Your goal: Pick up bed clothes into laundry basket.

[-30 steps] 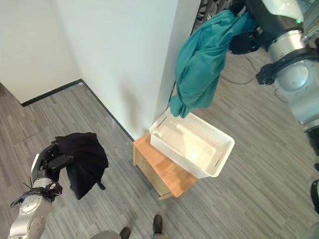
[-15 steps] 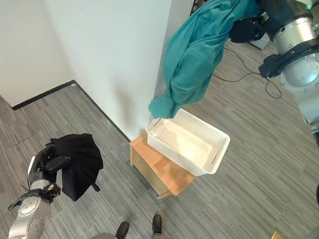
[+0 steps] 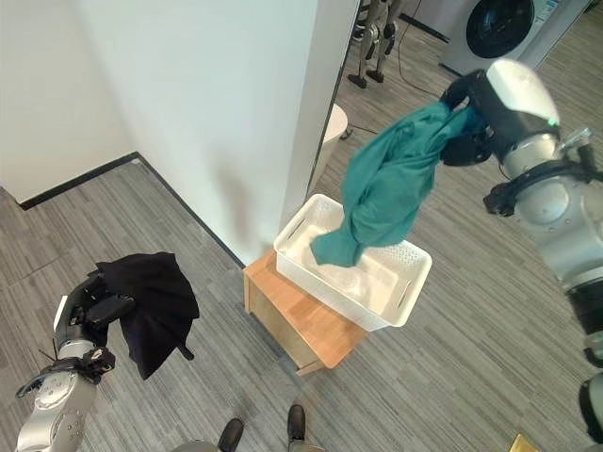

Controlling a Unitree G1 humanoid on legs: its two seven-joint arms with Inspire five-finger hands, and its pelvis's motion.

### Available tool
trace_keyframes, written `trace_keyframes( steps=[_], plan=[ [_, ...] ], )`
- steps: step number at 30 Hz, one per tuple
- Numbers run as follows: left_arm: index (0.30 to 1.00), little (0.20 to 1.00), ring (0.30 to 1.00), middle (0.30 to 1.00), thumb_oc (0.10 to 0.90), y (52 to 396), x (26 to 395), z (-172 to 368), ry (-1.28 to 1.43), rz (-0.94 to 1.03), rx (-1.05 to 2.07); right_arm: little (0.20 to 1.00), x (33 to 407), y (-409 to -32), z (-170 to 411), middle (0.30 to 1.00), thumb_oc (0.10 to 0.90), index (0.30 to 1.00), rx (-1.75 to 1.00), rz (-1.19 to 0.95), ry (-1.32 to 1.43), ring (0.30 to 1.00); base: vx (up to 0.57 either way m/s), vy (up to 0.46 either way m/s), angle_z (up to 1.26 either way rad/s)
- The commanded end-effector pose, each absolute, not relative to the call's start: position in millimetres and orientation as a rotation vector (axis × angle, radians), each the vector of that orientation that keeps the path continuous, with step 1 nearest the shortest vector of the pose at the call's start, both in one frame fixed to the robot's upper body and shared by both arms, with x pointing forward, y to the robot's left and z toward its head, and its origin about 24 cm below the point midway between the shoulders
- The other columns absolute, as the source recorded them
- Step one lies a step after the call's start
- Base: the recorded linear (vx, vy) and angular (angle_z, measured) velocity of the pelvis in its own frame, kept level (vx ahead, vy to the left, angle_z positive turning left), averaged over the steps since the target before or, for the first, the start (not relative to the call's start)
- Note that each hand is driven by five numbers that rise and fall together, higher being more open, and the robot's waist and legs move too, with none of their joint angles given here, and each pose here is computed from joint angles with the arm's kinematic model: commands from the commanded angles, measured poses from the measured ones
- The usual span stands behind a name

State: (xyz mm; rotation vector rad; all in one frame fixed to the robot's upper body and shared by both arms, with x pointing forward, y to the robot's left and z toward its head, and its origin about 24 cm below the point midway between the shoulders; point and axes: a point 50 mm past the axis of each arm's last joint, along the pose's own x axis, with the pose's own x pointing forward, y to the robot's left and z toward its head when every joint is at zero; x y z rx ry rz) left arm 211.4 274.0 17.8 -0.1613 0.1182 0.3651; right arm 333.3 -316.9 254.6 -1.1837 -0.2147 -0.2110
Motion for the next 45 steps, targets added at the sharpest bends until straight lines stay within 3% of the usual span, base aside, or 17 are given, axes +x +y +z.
trace_keyframes(
  steps=[1, 10, 11, 12, 19, 25, 36, 41, 45],
  plan=[
    [0.300, 0.300, 0.300, 0.300, 0.400, 277, 227, 78, -0.181, 0.280, -0.077, 0.300, 330, -319, 299, 0.300, 0.400, 0.300, -1.172, -0.325, -0.351, 0.300, -0.03, -0.005, 0.02],
    [0.300, 0.300, 0.300, 0.300, 0.400, 270, 231, 81, -0.187, 0.231, -0.085, 0.300, 369, -305, 219, 0.300, 0.400, 0.300, -1.166, -0.199, -0.049, 0.300, -0.03, -0.009, 0.04],
    [0.300, 0.300, 0.300, 0.300, 0.400, 269, 232, 82, -0.188, 0.225, -0.084, 0.366, 371, -308, 214, 0.366, 0.444, 0.366, -1.164, -0.203, -0.004, 0.366, -0.03, -0.011, 0.06],
    [0.300, 0.300, 0.300, 0.300, 0.400, 270, 233, 84, -0.192, 0.221, -0.084, 0.900, 375, -311, 206, 0.900, 0.800, 0.900, -1.163, -0.184, 0.071, 0.900, -0.03, -0.013, 0.07],
    [0.300, 0.300, 0.300, 0.300, 0.400, 274, 235, 91, -0.209, 0.223, -0.062, 0.900, 390, -290, 238, 0.900, 0.800, 0.900, -1.110, -0.127, 0.047, 0.900, -0.01, 0.000, 0.02],
    [0.300, 0.300, 0.300, 0.300, 0.400, 288, 230, 109, -0.281, 0.267, -0.011, 0.900, 372, -285, 290, 0.900, 0.800, 0.900, -1.075, -0.065, -0.125, 0.900, 0.00, 0.000, 0.00],
    [0.300, 0.300, 0.300, 0.300, 0.400, 307, 240, 214, -0.588, 0.195, 0.255, 0.900, 316, -274, 311, 0.900, 0.800, 0.900, -1.129, 0.088, -0.320, 0.900, -0.01, 0.004, -0.06],
    [0.300, 0.300, 0.300, 0.300, 0.400, 288, 243, 296, -0.746, 0.024, 0.551, 0.900, 294, -271, 303, 0.900, 0.800, 0.900, -0.962, 0.076, -0.461, 0.900, -0.04, 0.007, -0.10],
    [0.300, 0.300, 0.300, 0.300, 0.400, 271, 244, 318, -0.792, -0.072, 0.600, 0.900, 285, -277, 294, 0.900, 0.800, 0.900, -0.854, 0.044, -0.501, 0.900, -0.01, 0.001, -0.06]
  ],
)
